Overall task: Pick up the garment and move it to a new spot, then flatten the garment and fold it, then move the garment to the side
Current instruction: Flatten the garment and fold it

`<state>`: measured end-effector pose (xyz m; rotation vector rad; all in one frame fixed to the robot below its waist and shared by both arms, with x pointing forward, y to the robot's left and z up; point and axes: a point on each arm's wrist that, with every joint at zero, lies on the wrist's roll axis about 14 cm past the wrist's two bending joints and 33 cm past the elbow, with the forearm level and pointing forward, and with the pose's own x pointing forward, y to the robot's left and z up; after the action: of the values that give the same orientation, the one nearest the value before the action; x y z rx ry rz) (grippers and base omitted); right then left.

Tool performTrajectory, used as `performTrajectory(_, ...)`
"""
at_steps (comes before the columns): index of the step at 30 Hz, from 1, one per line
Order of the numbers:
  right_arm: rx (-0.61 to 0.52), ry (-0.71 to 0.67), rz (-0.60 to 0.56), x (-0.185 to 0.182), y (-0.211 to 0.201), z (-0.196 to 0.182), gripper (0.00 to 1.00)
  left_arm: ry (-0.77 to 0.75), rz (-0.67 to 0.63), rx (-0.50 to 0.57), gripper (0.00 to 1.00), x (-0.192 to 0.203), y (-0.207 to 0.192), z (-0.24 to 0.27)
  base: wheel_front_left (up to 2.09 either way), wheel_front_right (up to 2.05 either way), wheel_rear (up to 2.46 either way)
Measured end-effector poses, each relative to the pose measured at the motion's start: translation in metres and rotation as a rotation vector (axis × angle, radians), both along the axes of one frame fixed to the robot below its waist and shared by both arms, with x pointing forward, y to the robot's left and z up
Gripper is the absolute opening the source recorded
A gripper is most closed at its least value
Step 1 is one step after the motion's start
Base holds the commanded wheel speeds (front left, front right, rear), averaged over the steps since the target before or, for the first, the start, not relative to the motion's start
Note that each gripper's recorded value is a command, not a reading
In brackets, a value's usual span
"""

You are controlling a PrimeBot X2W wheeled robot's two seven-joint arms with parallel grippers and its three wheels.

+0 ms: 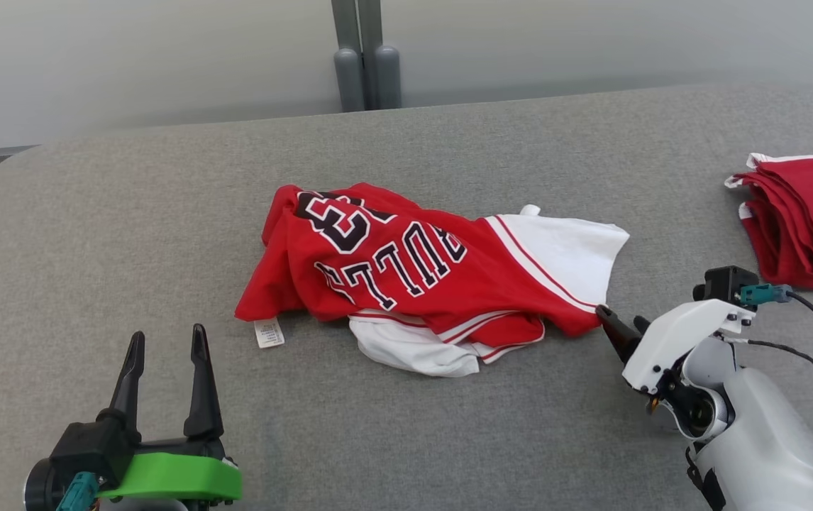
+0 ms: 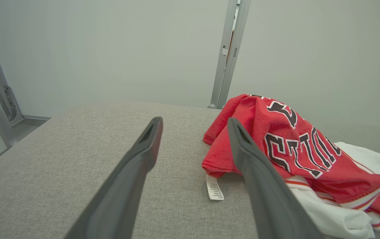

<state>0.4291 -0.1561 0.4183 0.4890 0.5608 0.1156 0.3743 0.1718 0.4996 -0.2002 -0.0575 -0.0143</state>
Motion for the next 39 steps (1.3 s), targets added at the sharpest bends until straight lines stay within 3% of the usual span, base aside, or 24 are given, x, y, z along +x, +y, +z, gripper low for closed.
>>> performTrajectory(9,0.096,0.083,0.026,0.010,0.029,-0.014,1.00,0.013,0.061,0.003,1.00,-0.011,0.021,-0.004,0.00,0.00,0.00)
performTrajectory(10,0.099,0.083,0.027,0.011,0.031,-0.015,0.94,0.016,0.068,0.003,1.00,-0.013,0.023,-0.004,0.00,0.00,0.00)
performTrajectory(12,0.104,0.072,0.028,0.015,0.034,-0.013,0.02,0.020,0.078,0.003,1.00,-0.015,0.026,-0.006,0.00,0.00,0.00)
performTrajectory(19,0.069,-0.031,0.011,0.034,0.029,0.004,0.00,0.025,0.098,-0.001,1.00,-0.019,0.033,-0.007,0.00,0.00,0.00)
performTrajectory(29,0.008,-0.300,-0.036,0.117,-0.007,0.088,0.00,0.038,0.078,-0.012,1.00,-0.005,0.026,-0.013,0.00,0.00,0.00)
performTrajectory(34,-0.089,-0.330,-0.037,0.164,-0.026,0.107,0.00,0.051,0.072,-0.013,1.00,0.007,0.025,-0.018,0.00,0.00,0.00)
performTrajectory(39,-0.172,-0.324,-0.023,0.204,-0.026,0.103,0.00,0.080,0.095,-0.005,1.00,0.013,0.033,-0.027,0.00,0.00,0.00)
